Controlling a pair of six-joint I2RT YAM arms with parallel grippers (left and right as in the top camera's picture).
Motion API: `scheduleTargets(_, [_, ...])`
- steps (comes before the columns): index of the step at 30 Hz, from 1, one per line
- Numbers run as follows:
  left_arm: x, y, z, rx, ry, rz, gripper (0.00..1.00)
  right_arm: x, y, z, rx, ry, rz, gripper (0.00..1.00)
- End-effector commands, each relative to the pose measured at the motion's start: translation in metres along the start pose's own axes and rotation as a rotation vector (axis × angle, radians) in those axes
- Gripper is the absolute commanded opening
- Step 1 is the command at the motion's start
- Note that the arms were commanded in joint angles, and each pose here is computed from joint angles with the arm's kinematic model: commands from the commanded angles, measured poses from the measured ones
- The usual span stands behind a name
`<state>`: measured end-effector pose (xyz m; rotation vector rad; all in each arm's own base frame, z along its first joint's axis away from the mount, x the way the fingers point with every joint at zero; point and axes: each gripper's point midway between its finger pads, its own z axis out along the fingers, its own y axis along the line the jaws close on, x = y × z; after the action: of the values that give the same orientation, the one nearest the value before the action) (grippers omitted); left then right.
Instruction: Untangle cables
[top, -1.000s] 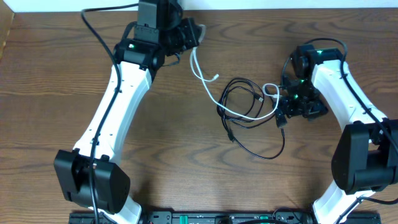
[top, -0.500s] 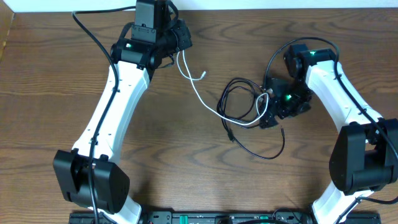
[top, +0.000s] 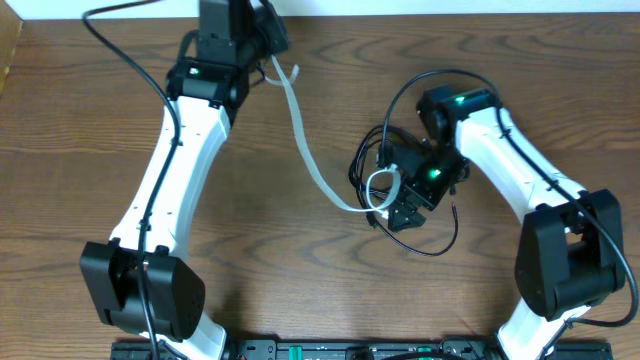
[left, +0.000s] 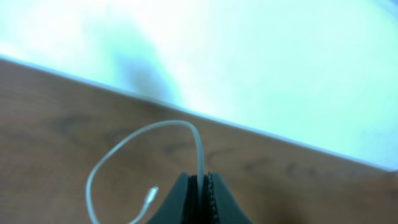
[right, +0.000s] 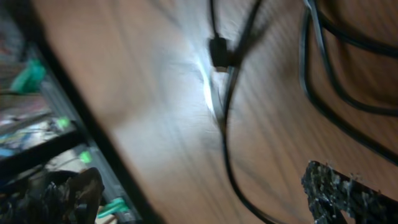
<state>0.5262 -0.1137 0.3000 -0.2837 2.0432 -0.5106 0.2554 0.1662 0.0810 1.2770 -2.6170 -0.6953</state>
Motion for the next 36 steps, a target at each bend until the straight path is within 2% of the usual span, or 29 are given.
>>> scheduleTargets(1, [-0.025, -0.027, -0.022, 0.114, -0.065, 0.008, 0.07, 0.011, -0.025, 0.005, 0.135, 0.066, 0.106, 0.99])
scheduleTargets(6, [-0.049, -0.02, -0.042, 0.057, -0.158, 0.004, 0.07, 0.011, -0.066, -0.007, 0.315, 0.034, 0.252, 0.99])
scheduleTargets(11, [-0.019, -0.022, -0.038, 0.103, -0.017, -0.002, 0.07, -0.014, -0.072, -0.011, 0.279, -0.099, 0.245, 0.97])
scheduleTargets(15, [0.002, -0.024, -0.038, 0.118, 0.073, -0.009, 0.07, -0.06, -0.06, -0.02, 0.171, -0.297, 0.162, 0.96])
scheduleTargets(18, [0.008, -0.038, -0.041, 0.204, 0.115, -0.009, 0.07, -0.104, -0.043, -0.035, 0.054, -0.496, 0.044, 0.96])
scheduleTargets(21, [0.012, -0.056, -0.046, 0.309, 0.149, -0.016, 0.07, -0.142, -0.031, -0.057, 0.022, -0.666, -0.107, 0.87])
scheduleTargets(22, [0.012, -0.061, -0.048, 0.335, 0.156, -0.03, 0.07, -0.152, -0.03, -0.061, 0.045, -0.702, -0.149, 0.84])
scheduleTargets(27, [0.0, -0.07, -0.053, 0.364, 0.14, -0.176, 0.07, -0.187, -0.014, -0.065, 0.073, -0.791, -0.278, 0.84])
scheduleTargets(31, [-0.012, -0.087, -0.066, 0.439, 0.135, -0.274, 0.07, -0.205, -0.01, -0.07, 0.073, -0.85, -0.282, 0.83])
scheduleTargets(36, [-0.018, -0.094, -0.076, 0.461, 0.156, -0.423, 0.07, -0.223, -0.01, -0.072, 0.066, -0.914, -0.287, 0.83])
